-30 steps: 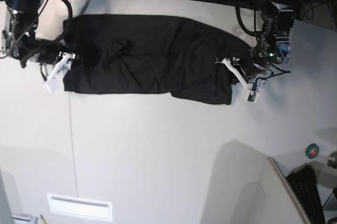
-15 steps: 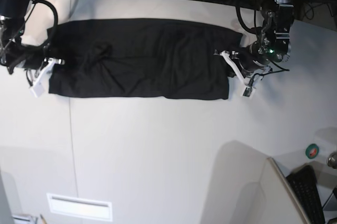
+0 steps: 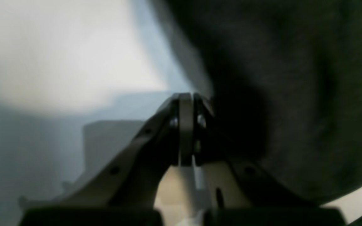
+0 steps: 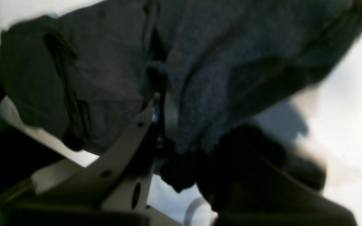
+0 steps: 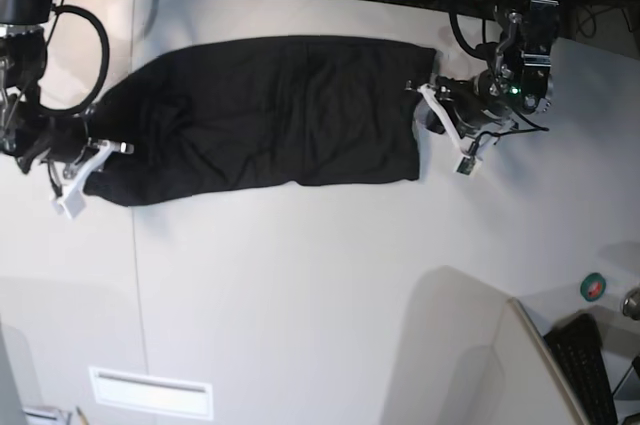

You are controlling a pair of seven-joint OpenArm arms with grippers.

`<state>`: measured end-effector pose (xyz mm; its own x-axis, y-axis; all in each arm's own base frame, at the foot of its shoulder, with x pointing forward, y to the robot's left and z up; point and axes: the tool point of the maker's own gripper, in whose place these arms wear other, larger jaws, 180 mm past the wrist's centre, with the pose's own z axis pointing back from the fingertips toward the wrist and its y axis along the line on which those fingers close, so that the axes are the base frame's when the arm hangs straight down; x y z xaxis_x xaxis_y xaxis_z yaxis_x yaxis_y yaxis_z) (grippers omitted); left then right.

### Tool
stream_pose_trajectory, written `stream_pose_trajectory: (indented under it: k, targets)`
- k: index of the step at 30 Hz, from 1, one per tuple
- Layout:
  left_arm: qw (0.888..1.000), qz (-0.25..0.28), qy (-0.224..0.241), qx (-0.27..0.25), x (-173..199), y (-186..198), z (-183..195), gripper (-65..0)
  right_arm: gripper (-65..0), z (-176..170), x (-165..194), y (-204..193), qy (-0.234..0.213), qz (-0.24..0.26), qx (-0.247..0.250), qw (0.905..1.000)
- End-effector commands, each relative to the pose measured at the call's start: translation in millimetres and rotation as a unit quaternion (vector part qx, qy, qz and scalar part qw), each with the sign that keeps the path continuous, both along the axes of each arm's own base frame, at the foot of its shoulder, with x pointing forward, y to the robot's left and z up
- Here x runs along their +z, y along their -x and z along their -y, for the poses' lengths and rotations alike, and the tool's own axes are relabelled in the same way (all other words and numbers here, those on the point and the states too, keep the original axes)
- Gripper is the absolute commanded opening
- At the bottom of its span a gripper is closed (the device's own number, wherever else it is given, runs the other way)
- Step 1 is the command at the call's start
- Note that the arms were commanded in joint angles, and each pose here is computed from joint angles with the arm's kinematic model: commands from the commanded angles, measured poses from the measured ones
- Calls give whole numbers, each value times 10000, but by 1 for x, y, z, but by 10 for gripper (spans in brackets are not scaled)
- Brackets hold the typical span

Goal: Layout the t-shirt on the table in an organized manner, then fold the t-shirt properly
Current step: 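Push both strip ends inward toward each other with both grippers, then lift the strip end with the right gripper and fold it over toward the left gripper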

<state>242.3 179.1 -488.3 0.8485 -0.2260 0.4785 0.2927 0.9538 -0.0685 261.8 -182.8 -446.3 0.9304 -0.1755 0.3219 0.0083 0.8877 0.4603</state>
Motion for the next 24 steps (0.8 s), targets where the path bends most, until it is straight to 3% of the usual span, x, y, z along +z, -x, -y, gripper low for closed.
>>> stream_pose_trajectory:
  k: [1, 6, 10, 16, 22, 24]
  targets:
    - [9999, 43, -126, 53, 4, -4, -12, -650, -650, -6, 12, -8, 6, 189, 72, 9998]
    - [9963, 143, -280, 797, 12, -1, -63, -650, -650, -53, 33, -2, -140, 244, 40, 9996]
    - [9927, 184, -449, 1106, 17, 5, -94, -650, -650, -97, 38, 10, -369, 62, 98, 9993]
    - [9922, 31, -576, 1101, 13, 22, -104, -650, -650, -154, 34, 27, -643, -388, 206, 9970]
    - [9928, -95, -522, 1077, 5, 32, -97, -650, -650, -193, 56, 35, -863, -371, 326, 9950]
    - [9939, -140, -366, 1031, -1, 33, -80, -650, -650, -200, 64, 32, -902, -335, 331, 9948]
